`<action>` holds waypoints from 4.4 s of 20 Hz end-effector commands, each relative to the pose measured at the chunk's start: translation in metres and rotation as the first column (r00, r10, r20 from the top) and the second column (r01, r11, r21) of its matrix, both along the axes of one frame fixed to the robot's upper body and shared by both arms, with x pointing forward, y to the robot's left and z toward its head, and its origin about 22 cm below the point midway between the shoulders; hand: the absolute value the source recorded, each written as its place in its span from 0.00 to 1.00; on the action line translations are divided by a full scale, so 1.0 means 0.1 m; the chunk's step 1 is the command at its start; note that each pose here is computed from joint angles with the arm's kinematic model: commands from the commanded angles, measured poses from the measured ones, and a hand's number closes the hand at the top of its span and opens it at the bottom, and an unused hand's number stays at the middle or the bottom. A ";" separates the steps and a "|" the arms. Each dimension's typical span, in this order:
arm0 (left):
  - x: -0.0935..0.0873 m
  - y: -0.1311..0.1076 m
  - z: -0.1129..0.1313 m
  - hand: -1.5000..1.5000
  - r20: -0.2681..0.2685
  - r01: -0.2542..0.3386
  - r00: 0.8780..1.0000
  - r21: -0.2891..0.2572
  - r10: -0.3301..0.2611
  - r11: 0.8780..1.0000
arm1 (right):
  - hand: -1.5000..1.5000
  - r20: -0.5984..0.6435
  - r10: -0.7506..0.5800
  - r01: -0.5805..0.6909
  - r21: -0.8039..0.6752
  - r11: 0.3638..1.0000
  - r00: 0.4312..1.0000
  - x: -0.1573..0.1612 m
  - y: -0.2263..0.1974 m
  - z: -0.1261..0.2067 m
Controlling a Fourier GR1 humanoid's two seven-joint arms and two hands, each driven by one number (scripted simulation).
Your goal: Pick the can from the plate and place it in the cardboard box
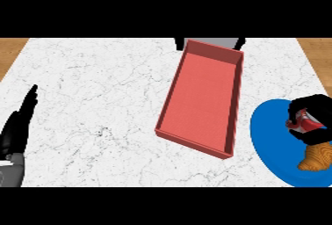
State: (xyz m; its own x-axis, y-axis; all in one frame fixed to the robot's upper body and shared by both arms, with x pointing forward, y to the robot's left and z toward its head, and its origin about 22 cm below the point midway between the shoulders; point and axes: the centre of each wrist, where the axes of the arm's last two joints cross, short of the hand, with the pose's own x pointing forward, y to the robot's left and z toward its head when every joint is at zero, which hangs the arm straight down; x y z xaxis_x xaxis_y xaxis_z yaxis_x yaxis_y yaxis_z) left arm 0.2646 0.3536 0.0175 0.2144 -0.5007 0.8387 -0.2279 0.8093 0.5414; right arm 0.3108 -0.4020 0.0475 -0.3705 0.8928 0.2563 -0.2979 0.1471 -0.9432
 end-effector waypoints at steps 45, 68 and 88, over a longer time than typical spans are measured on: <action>0.00 0.00 -0.04 0.50 -0.012 0.018 1.000 0.005 -0.018 1.000 | 1.00 0.153 0.222 -0.269 0.496 0.826 0.963 1.46 2.54 1.02; 0.08 0.03 0.00 0.50 0.001 0.030 1.000 -0.012 -0.030 0.999 | 0.00 0.095 0.101 -0.139 0.701 0.699 0.990 1.52 2.90 0.71; 0.11 -0.03 0.01 0.50 0.017 0.064 0.998 -0.009 -0.063 0.998 | 0.00 0.035 -0.148 0.040 0.880 0.473 0.988 1.37 0.40 1.06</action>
State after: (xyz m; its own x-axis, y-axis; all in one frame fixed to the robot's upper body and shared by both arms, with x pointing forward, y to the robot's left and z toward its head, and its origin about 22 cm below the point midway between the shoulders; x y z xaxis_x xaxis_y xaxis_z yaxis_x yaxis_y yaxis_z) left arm 0.2757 0.3490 0.0202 0.1731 -0.5082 0.8437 -0.1940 0.8223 0.5351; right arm 0.4629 -0.3141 0.1525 -0.3740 0.2362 0.8969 -0.2002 0.9237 -0.3267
